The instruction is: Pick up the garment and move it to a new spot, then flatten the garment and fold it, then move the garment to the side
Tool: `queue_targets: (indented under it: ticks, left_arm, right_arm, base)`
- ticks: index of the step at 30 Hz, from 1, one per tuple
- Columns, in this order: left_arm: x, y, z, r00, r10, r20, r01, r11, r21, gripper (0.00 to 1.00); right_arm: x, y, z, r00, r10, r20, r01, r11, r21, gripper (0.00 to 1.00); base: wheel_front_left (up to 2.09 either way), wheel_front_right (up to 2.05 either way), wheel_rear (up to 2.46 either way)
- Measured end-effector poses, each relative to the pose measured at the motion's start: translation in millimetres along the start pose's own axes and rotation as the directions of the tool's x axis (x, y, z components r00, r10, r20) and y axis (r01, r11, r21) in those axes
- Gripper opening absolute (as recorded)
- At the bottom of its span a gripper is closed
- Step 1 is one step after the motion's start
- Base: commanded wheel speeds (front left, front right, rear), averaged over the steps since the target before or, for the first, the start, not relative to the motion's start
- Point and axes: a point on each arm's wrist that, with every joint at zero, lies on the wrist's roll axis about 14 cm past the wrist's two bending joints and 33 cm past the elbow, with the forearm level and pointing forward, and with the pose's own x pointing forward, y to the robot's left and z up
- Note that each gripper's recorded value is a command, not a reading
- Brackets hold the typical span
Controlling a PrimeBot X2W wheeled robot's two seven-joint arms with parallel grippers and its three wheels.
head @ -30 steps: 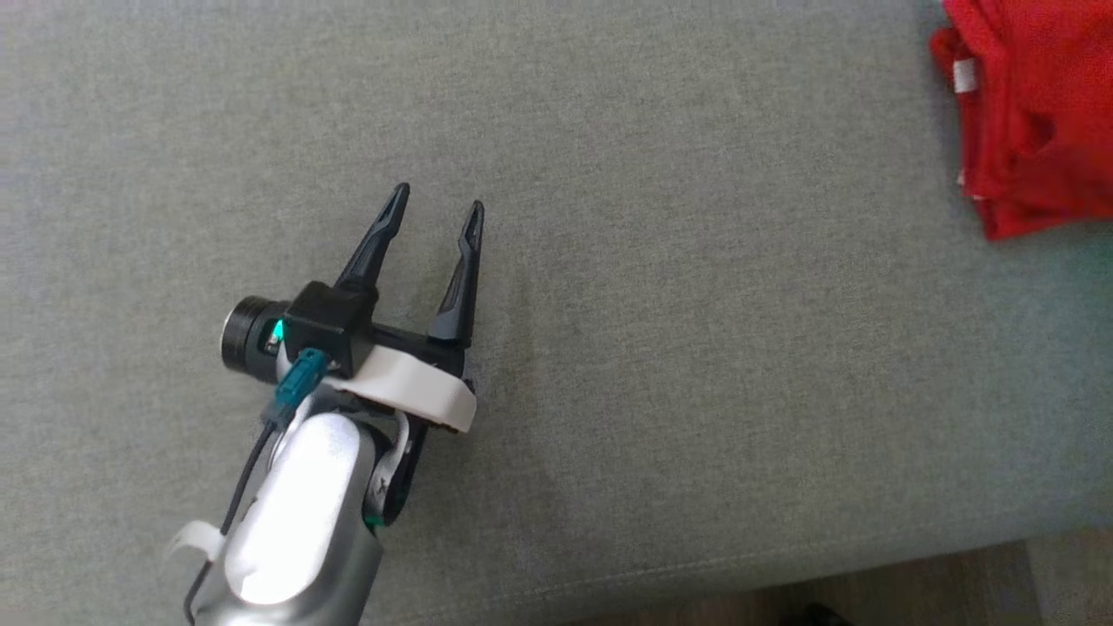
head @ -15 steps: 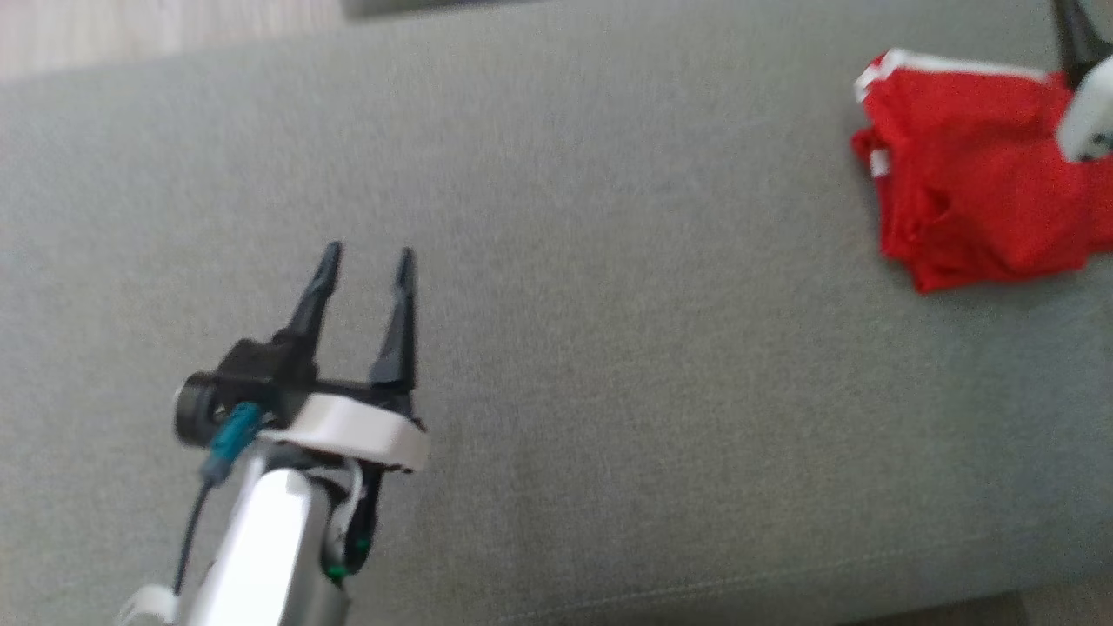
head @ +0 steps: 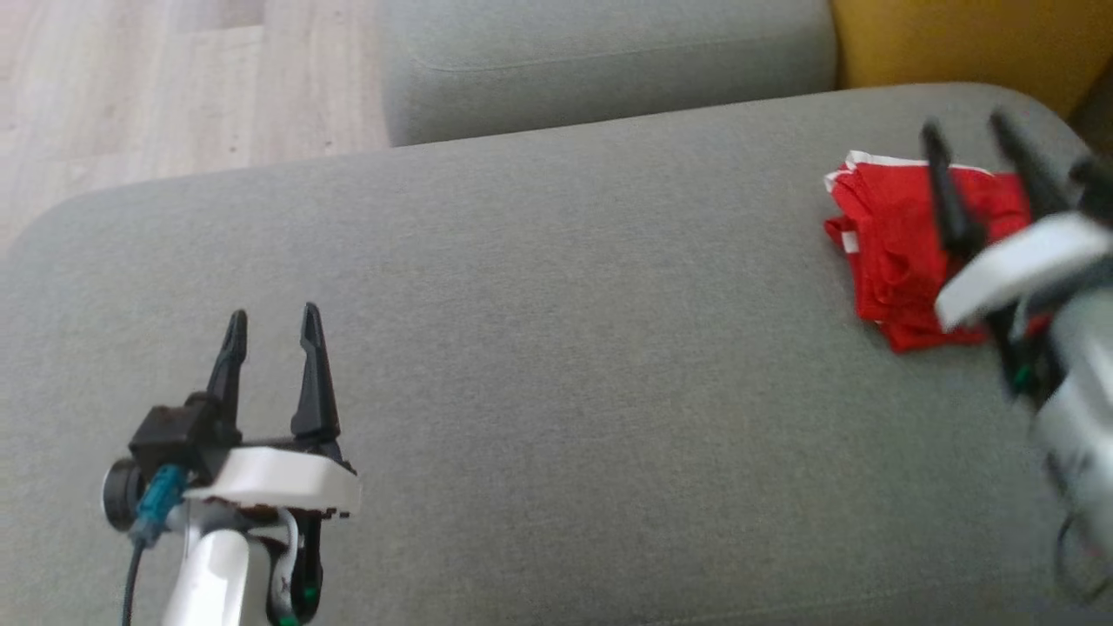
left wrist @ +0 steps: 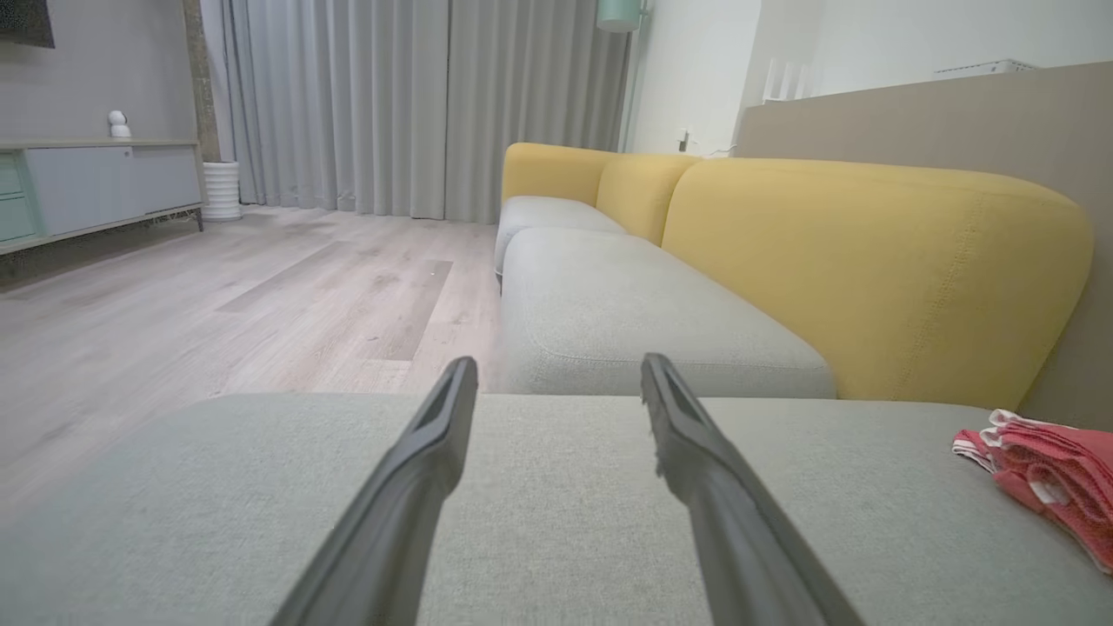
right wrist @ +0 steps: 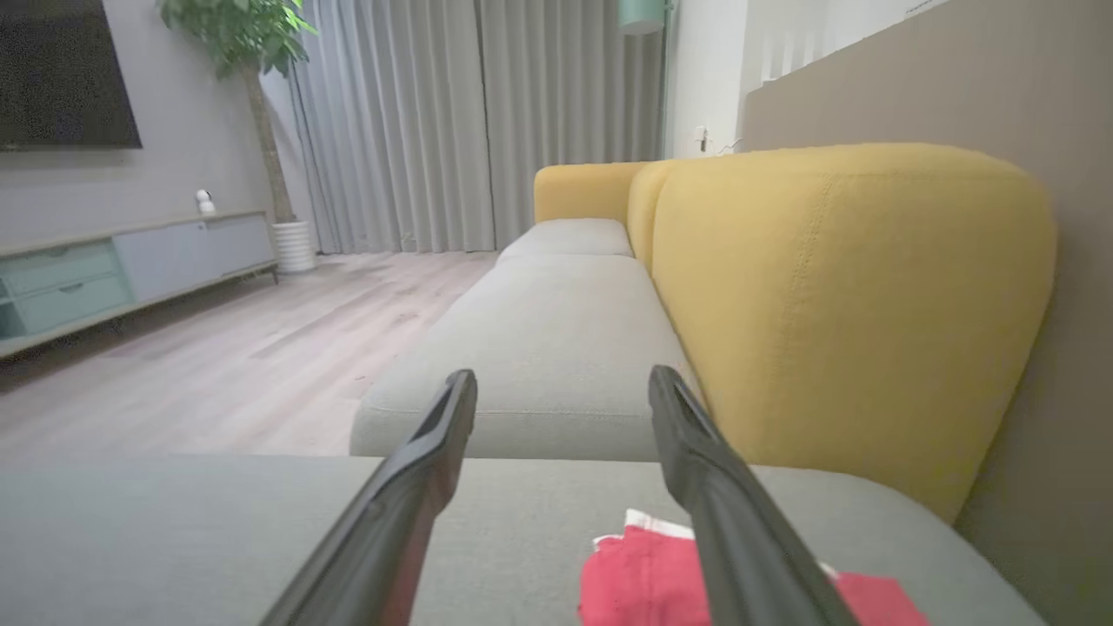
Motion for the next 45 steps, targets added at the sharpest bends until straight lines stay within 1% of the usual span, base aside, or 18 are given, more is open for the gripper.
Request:
queue_targets:
  ticks: [3, 5, 6, 7, 9, 12, 17, 24, 33, 43, 44, 45]
  left_arm:
    - [-6.9, 7.1, -1.9, 1.000, 0.025, -0.009, -0.025, 1.000, 0.009, 1.00]
    - [-10.4, 9.0, -4.5, 0.999, 0.027, -0.018, -0.027, 0.999, 0.035, 1.00]
    - [-12.0, 10.6, -6.6, 0.999, 0.032, -0.025, -0.031, 0.999, 0.032, 1.00]
    - [-14.8, 11.5, -11.5, 0.999, 0.026, -0.042, -0.024, 0.999, 0.030, 1.00]
    - [-18.0, 13.4, -18.2, 0.998, 0.029, -0.065, -0.027, 0.999, 0.023, 1.00]
    - [-21.1, 15.5, -22.7, 0.996, 0.036, -0.080, -0.035, 0.999, 0.010, 1.00]
    - [-28.6, 17.9, -34.2, 0.992, 0.043, -0.117, -0.042, 0.999, 0.008, 1.00]
    - [-28.9, 22.1, -36.4, 0.991, 0.054, -0.123, -0.053, 0.999, 0.010, 1.00]
    - [-30.5, 31.5, -35.4, 0.989, 0.084, -0.121, -0.083, 0.996, 0.013, 1.00]
    - [-30.4, 31.3, -35.1, 0.989, 0.086, -0.120, -0.086, 0.996, 0.010, 1.00]
    - [-30.6, 31.1, -35.7, 0.989, 0.086, -0.122, -0.086, 0.996, 0.007, 0.00]
    - [-32.4, 31.5, -40.3, 0.987, 0.088, -0.138, -0.088, 0.996, 0.007, 0.00]
  right_arm:
    - [-14.3, 25.3, -16.0, 0.999, 0.023, 0.026, -0.025, 0.997, 0.070, 1.00]
    - [-26.2, 40.1, -28.0, 0.999, 0.025, 0.036, -0.029, 0.994, 0.109, 1.00]
    - [-33.4, 46.2, -36.9, 0.999, 0.024, 0.027, -0.027, 0.992, 0.119, 1.00]
    - [-48.4, 55.7, -55.3, 1.000, 0.011, 0.003, -0.012, 0.989, 0.147, 1.00]
    - [-61.9, 62.7, -70.7, 1.000, -0.002, -0.023, 0.006, 0.986, 0.164, 1.00]
    - [-74.2, 68.5, -82.4, 0.999, -0.021, -0.042, 0.028, 0.985, 0.171, 1.00]
    - [-76.6, 74.5, -79.1, 0.999, -0.031, -0.023, 0.035, 0.985, 0.167, 1.00]
    - [-75.1, 75.6, -77.1, 1.000, -0.027, -0.017, 0.029, 0.987, 0.157, 1.00]
    - [-72.1, 93.9, -80.6, 0.999, 0.028, -0.027, -0.024, 0.987, 0.158, 1.00]
    - [-73.6, 97.3, -84.5, 0.999, 0.037, -0.039, -0.030, 0.986, 0.165, 1.00]
    - [-74.1, 97.4, -85.5, 0.998, 0.038, -0.043, -0.030, 0.986, 0.165, 0.00]
    - [-75.8, 97.4, -89.8, 0.998, 0.037, -0.057, -0.027, 0.986, 0.166, 0.00]
  base:
    - [0.00, 0.00, 0.00]
    - [0.00, 0.00, 0.00]
    - [0.00, 0.00, 0.00]
    - [0.00, 0.00, 0.00]
    - [0.00, 0.00, 0.00]
    - [0.00, 0.00, 0.00]
    - [0.00, 0.00, 0.00]
    - [0.00, 0.00, 0.00]
    - [0.00, 0.00, 0.00]
    - [0.00, 0.00, 0.00]
    - [0.00, 0.00, 0.00]
    - [0.00, 0.00, 0.00]
